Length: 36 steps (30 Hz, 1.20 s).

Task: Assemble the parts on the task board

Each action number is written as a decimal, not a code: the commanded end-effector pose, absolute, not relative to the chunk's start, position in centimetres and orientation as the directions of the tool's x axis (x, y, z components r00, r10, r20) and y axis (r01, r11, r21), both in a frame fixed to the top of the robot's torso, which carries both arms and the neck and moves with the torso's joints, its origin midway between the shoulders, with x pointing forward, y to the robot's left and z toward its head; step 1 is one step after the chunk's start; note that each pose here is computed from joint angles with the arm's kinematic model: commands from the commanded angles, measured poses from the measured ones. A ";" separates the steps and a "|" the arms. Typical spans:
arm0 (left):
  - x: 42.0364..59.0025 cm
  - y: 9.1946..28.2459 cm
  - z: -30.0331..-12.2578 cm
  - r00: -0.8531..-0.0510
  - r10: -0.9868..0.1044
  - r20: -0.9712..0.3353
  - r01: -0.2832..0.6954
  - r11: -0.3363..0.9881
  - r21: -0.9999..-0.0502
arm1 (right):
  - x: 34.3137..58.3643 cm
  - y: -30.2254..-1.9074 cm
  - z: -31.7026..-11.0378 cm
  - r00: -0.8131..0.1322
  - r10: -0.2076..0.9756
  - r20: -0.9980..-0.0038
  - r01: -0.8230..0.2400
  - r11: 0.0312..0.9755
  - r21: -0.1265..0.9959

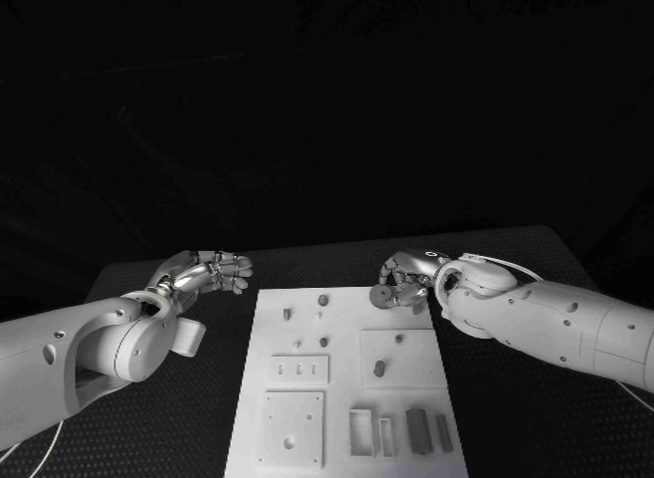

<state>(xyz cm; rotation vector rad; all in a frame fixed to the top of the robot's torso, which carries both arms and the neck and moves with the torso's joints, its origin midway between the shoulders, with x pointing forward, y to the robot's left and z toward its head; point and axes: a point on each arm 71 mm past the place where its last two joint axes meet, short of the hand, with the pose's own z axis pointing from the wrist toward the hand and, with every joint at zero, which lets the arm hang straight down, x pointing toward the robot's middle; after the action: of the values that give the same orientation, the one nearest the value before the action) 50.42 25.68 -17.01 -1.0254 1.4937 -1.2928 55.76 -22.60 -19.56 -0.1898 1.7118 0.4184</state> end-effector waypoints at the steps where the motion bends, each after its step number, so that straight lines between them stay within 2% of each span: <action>1: 50.4 25.4 -16.8 -0.283 -0.954 -0.098 -0.025 0.109 -0.994 | 55.7 -22.4 -20.1 -0.218 0.094 -0.971 -0.368 0.914 0.171; 16: 50.3 25.0 -16.9 -0.295 -0.951 -0.095 -0.038 0.111 -0.993 | 55.7 -22.6 -20.7 -0.241 0.072 -0.968 -0.360 0.920 0.158; 23: 50.3 25.1 -16.9 -0.294 -0.951 -0.096 -0.038 0.112 -0.993 | 55.6 -22.5 -21.1 -0.201 -0.009 -0.980 -0.391 0.918 0.071; 25: 50.3 25.1 -16.9 -0.294 -0.951 -0.097 -0.037 0.113 -0.993 | 55.5 -22.4 -21.2 -0.151 -0.073 -0.986 -0.417 0.909 -0.003; 29: 50.3 25.1 -16.9 -0.293 -0.951 -0.098 -0.037 0.114 -0.993 | 55.1 -22.1 -21.9 -0.128 -0.127 -0.984 -0.439 0.897 -0.059; 36: 50.3 25.1 -16.9 -0.292 -0.951 -0.099 -0.037 0.114 -0.993 | 54.9 -22.1 -22.3 -0.141 -0.124 -0.982 -0.442 0.896 -0.050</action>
<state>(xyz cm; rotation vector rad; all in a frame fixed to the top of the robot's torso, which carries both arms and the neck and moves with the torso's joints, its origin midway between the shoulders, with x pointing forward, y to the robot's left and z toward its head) 50.32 25.32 -17.08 -1.0271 1.5084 -1.2961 55.48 -21.55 -20.25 -0.3764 1.6324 0.3573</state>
